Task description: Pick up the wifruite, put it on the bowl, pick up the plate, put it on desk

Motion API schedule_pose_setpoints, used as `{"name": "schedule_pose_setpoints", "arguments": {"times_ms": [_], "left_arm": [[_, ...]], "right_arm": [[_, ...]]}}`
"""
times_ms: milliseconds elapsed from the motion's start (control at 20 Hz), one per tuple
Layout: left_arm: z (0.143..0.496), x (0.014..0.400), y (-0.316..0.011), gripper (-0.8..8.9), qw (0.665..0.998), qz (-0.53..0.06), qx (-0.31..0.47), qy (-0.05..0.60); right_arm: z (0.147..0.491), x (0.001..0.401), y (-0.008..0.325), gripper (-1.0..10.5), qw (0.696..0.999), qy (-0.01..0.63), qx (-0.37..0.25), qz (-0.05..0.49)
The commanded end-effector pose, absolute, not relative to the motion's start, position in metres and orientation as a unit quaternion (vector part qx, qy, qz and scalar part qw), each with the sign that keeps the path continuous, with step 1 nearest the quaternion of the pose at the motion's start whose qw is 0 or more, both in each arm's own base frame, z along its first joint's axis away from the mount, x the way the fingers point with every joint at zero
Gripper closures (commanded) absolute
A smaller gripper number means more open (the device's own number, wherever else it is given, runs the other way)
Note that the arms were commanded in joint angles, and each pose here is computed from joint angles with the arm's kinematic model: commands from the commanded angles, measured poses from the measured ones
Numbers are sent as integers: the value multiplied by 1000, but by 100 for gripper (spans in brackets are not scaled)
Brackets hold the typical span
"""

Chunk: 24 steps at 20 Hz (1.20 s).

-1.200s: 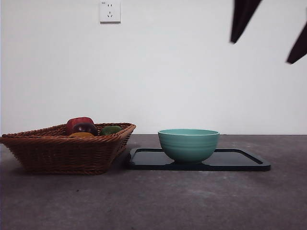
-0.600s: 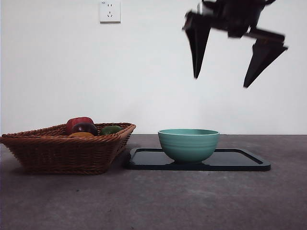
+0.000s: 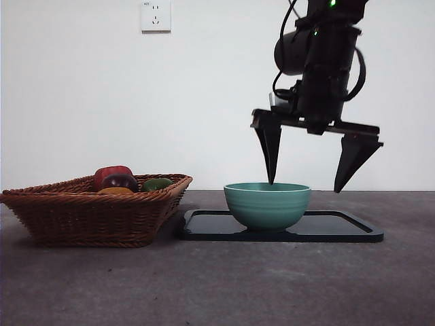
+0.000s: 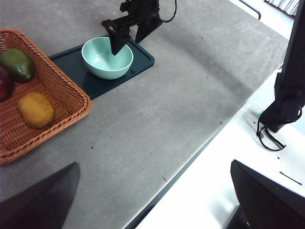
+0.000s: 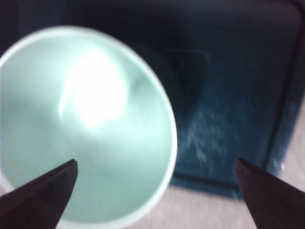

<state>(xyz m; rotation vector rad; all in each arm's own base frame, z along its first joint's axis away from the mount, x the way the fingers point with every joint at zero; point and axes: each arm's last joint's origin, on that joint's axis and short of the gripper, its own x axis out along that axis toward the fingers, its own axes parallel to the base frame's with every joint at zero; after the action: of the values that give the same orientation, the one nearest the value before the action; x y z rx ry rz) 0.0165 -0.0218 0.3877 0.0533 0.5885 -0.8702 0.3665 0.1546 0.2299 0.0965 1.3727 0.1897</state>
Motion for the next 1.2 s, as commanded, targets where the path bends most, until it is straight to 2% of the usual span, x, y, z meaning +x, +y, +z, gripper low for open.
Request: {"name": "schedule_pose_setpoints", "arguments": {"times_ms": [50, 350, 500, 650, 900, 1200], "left_arm": [[391, 16, -22, 313, 864, -422, 24, 272], [391, 16, -22, 313, 864, -422, 24, 272], [391, 16, -22, 313, 864, -422, 24, 272], [391, 16, -22, 313, 864, -422, 24, 272], [391, 16, -22, 313, 864, -422, 24, 272], [391, 16, -22, 313, 864, -422, 23, 272]], "right_arm": [[218, 378, 158, 388, 769, 631, 44, 89], [212, 387, 158, 648, 782, 614, 59, 85], [205, 387, 158, 759, 771, 628, 61, 87], [201, 387, 162, 942, 768, 631, 56, 93], [213, 382, 161, 942, 773, 625, 55, 98], [268, 352, 146, 942, 782, 612, 27, 112]]}}
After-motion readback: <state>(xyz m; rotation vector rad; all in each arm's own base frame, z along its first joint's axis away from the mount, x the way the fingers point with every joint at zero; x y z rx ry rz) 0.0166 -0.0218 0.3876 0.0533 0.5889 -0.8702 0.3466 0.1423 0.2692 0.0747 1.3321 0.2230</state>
